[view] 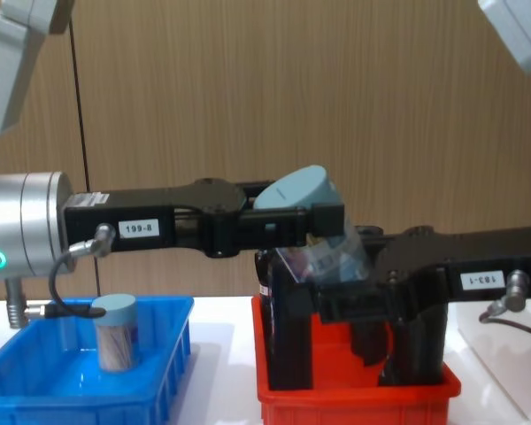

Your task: Pick the cotton swabs from the blue box and place them into the white box.

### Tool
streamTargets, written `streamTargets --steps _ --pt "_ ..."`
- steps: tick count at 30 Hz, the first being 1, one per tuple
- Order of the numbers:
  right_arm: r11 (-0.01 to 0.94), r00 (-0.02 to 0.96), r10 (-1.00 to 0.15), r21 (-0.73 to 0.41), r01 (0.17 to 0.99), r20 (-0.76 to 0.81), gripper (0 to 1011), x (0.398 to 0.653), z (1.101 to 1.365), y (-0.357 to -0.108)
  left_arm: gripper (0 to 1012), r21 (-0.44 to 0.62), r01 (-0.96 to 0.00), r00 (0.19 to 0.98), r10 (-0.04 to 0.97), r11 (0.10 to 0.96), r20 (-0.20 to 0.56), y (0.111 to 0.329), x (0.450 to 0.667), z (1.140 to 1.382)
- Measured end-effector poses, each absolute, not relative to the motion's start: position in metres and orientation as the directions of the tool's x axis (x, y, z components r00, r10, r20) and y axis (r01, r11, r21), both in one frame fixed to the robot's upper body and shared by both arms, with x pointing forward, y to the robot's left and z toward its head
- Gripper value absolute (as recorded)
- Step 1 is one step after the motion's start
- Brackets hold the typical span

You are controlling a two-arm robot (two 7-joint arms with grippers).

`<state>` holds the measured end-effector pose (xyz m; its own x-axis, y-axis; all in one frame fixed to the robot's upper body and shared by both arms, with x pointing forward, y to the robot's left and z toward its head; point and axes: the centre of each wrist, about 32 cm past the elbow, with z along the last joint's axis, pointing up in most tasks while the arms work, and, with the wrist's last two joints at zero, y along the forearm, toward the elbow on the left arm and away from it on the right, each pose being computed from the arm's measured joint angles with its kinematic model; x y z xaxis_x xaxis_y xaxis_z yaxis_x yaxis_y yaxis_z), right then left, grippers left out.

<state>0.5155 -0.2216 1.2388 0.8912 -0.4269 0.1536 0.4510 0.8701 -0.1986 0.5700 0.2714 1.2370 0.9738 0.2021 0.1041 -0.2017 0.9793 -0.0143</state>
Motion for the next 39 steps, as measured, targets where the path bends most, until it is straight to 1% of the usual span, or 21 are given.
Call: streamTargets --steps 3,6,9,11,12,14,15,17,31,39 --pt "0.871 0.892 -0.426 -0.197 0.45 0.151 724 0.516 1.239 -0.222 664 -0.014 -0.202 0.974 0.202 0.979 0.104 0.271 0.57 1.237" --pt "0.871 0.891 -0.427 -0.196 0.451 0.151 709 0.517 1.239 -0.222 715 -0.014 -0.201 0.974 0.201 0.98 0.104 0.271 0.57 1.237" --pt "0.872 0.892 -0.427 -0.195 0.45 0.149 694 0.517 1.239 -0.222 816 -0.014 -0.201 0.974 0.201 0.98 0.104 0.271 0.57 1.237" --pt "0.872 0.892 -0.426 -0.195 0.449 0.148 682 0.517 1.239 -0.223 846 -0.014 -0.2 0.974 0.201 0.98 0.104 0.271 0.57 1.237" --pt "0.872 0.893 -0.426 -0.195 0.449 0.147 669 0.517 1.239 -0.223 896 -0.014 -0.2 0.974 0.201 0.98 0.104 0.271 0.57 1.237" --pt "0.872 0.893 -0.426 -0.195 0.448 0.147 665 0.517 1.239 -0.223 934 -0.014 -0.2 0.974 0.201 0.98 0.104 0.271 0.57 1.237" --pt "0.873 0.893 -0.425 -0.195 0.448 0.146 656 0.517 1.239 -0.224 980 -0.014 -0.2 0.974 0.2 0.98 0.104 0.271 0.57 1.237" --pt "0.874 0.894 -0.425 -0.194 0.447 0.145 650 0.516 1.239 -0.224 1003 -0.014 -0.2 0.974 0.2 0.98 0.104 0.271 0.57 1.237" --pt "0.876 0.893 -0.429 -0.178 0.447 0.136 642 0.513 1.24 -0.228 1004 -0.014 -0.2 0.974 0.2 0.98 0.104 0.271 0.57 1.237" --pt "0.873 0.885 -0.449 -0.148 0.464 0.125 642 0.509 1.241 -0.236 1004 -0.014 -0.2 0.974 0.2 0.98 0.104 0.271 0.57 1.237"
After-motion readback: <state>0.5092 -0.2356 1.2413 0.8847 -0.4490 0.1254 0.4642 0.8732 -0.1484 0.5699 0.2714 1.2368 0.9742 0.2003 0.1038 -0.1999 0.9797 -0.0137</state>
